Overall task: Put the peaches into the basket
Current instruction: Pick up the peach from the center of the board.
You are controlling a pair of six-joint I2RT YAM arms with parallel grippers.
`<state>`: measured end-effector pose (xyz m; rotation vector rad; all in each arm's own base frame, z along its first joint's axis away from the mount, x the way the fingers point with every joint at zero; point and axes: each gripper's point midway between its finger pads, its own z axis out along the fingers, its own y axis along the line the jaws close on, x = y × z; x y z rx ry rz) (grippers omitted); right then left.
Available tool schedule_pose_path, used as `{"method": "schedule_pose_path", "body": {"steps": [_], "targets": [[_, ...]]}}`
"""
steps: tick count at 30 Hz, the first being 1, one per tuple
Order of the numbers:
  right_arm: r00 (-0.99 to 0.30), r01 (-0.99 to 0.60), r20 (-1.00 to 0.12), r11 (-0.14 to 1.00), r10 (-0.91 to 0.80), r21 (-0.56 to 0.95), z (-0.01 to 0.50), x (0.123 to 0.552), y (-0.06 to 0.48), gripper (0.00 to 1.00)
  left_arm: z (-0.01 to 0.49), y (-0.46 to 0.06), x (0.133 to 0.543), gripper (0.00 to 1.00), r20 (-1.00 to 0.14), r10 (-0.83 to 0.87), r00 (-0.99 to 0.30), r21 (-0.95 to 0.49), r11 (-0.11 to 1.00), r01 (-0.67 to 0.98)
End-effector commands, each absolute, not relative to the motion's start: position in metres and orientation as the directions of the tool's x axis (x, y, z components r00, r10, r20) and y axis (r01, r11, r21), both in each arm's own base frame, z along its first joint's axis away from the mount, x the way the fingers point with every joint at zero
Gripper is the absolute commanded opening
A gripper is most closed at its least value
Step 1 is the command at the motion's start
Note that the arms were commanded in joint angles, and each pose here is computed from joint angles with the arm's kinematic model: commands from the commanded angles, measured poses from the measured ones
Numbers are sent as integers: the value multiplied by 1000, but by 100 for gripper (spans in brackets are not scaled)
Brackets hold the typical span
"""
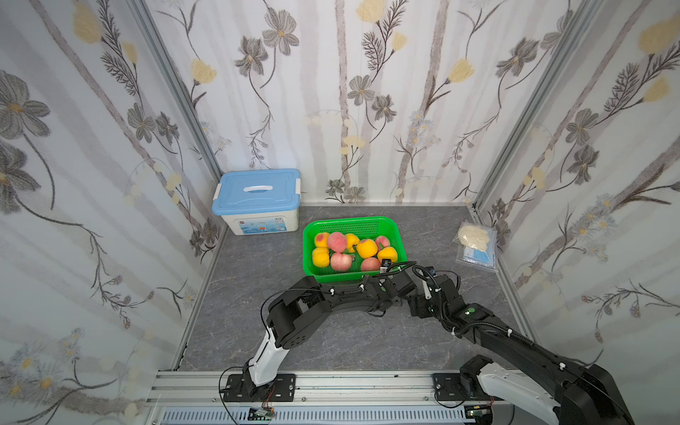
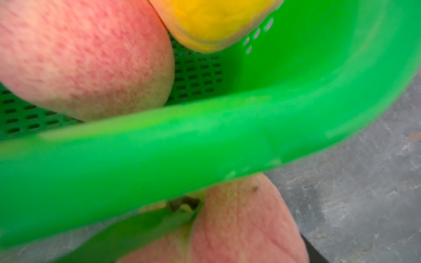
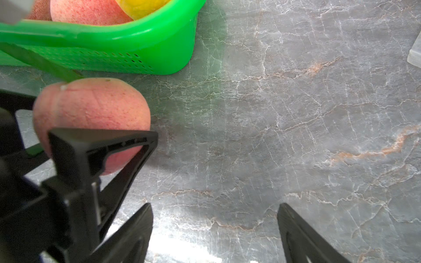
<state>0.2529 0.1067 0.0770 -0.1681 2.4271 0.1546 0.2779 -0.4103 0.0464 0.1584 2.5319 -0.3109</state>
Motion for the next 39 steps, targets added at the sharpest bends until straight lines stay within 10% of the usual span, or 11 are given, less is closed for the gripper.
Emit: {"method": "schedule_pose_path", "body": {"steps": [1, 39], "targets": [[-741, -157, -669, 984, -60, 85, 82, 257, 109, 86, 59, -406, 279, 67, -581, 46, -812, -173, 968, 179], [-734, -154, -676, 984, -57, 84, 84, 257, 108, 86, 178, -349, 280, 71, -719, 67, -692, -87, 979, 186]]}}
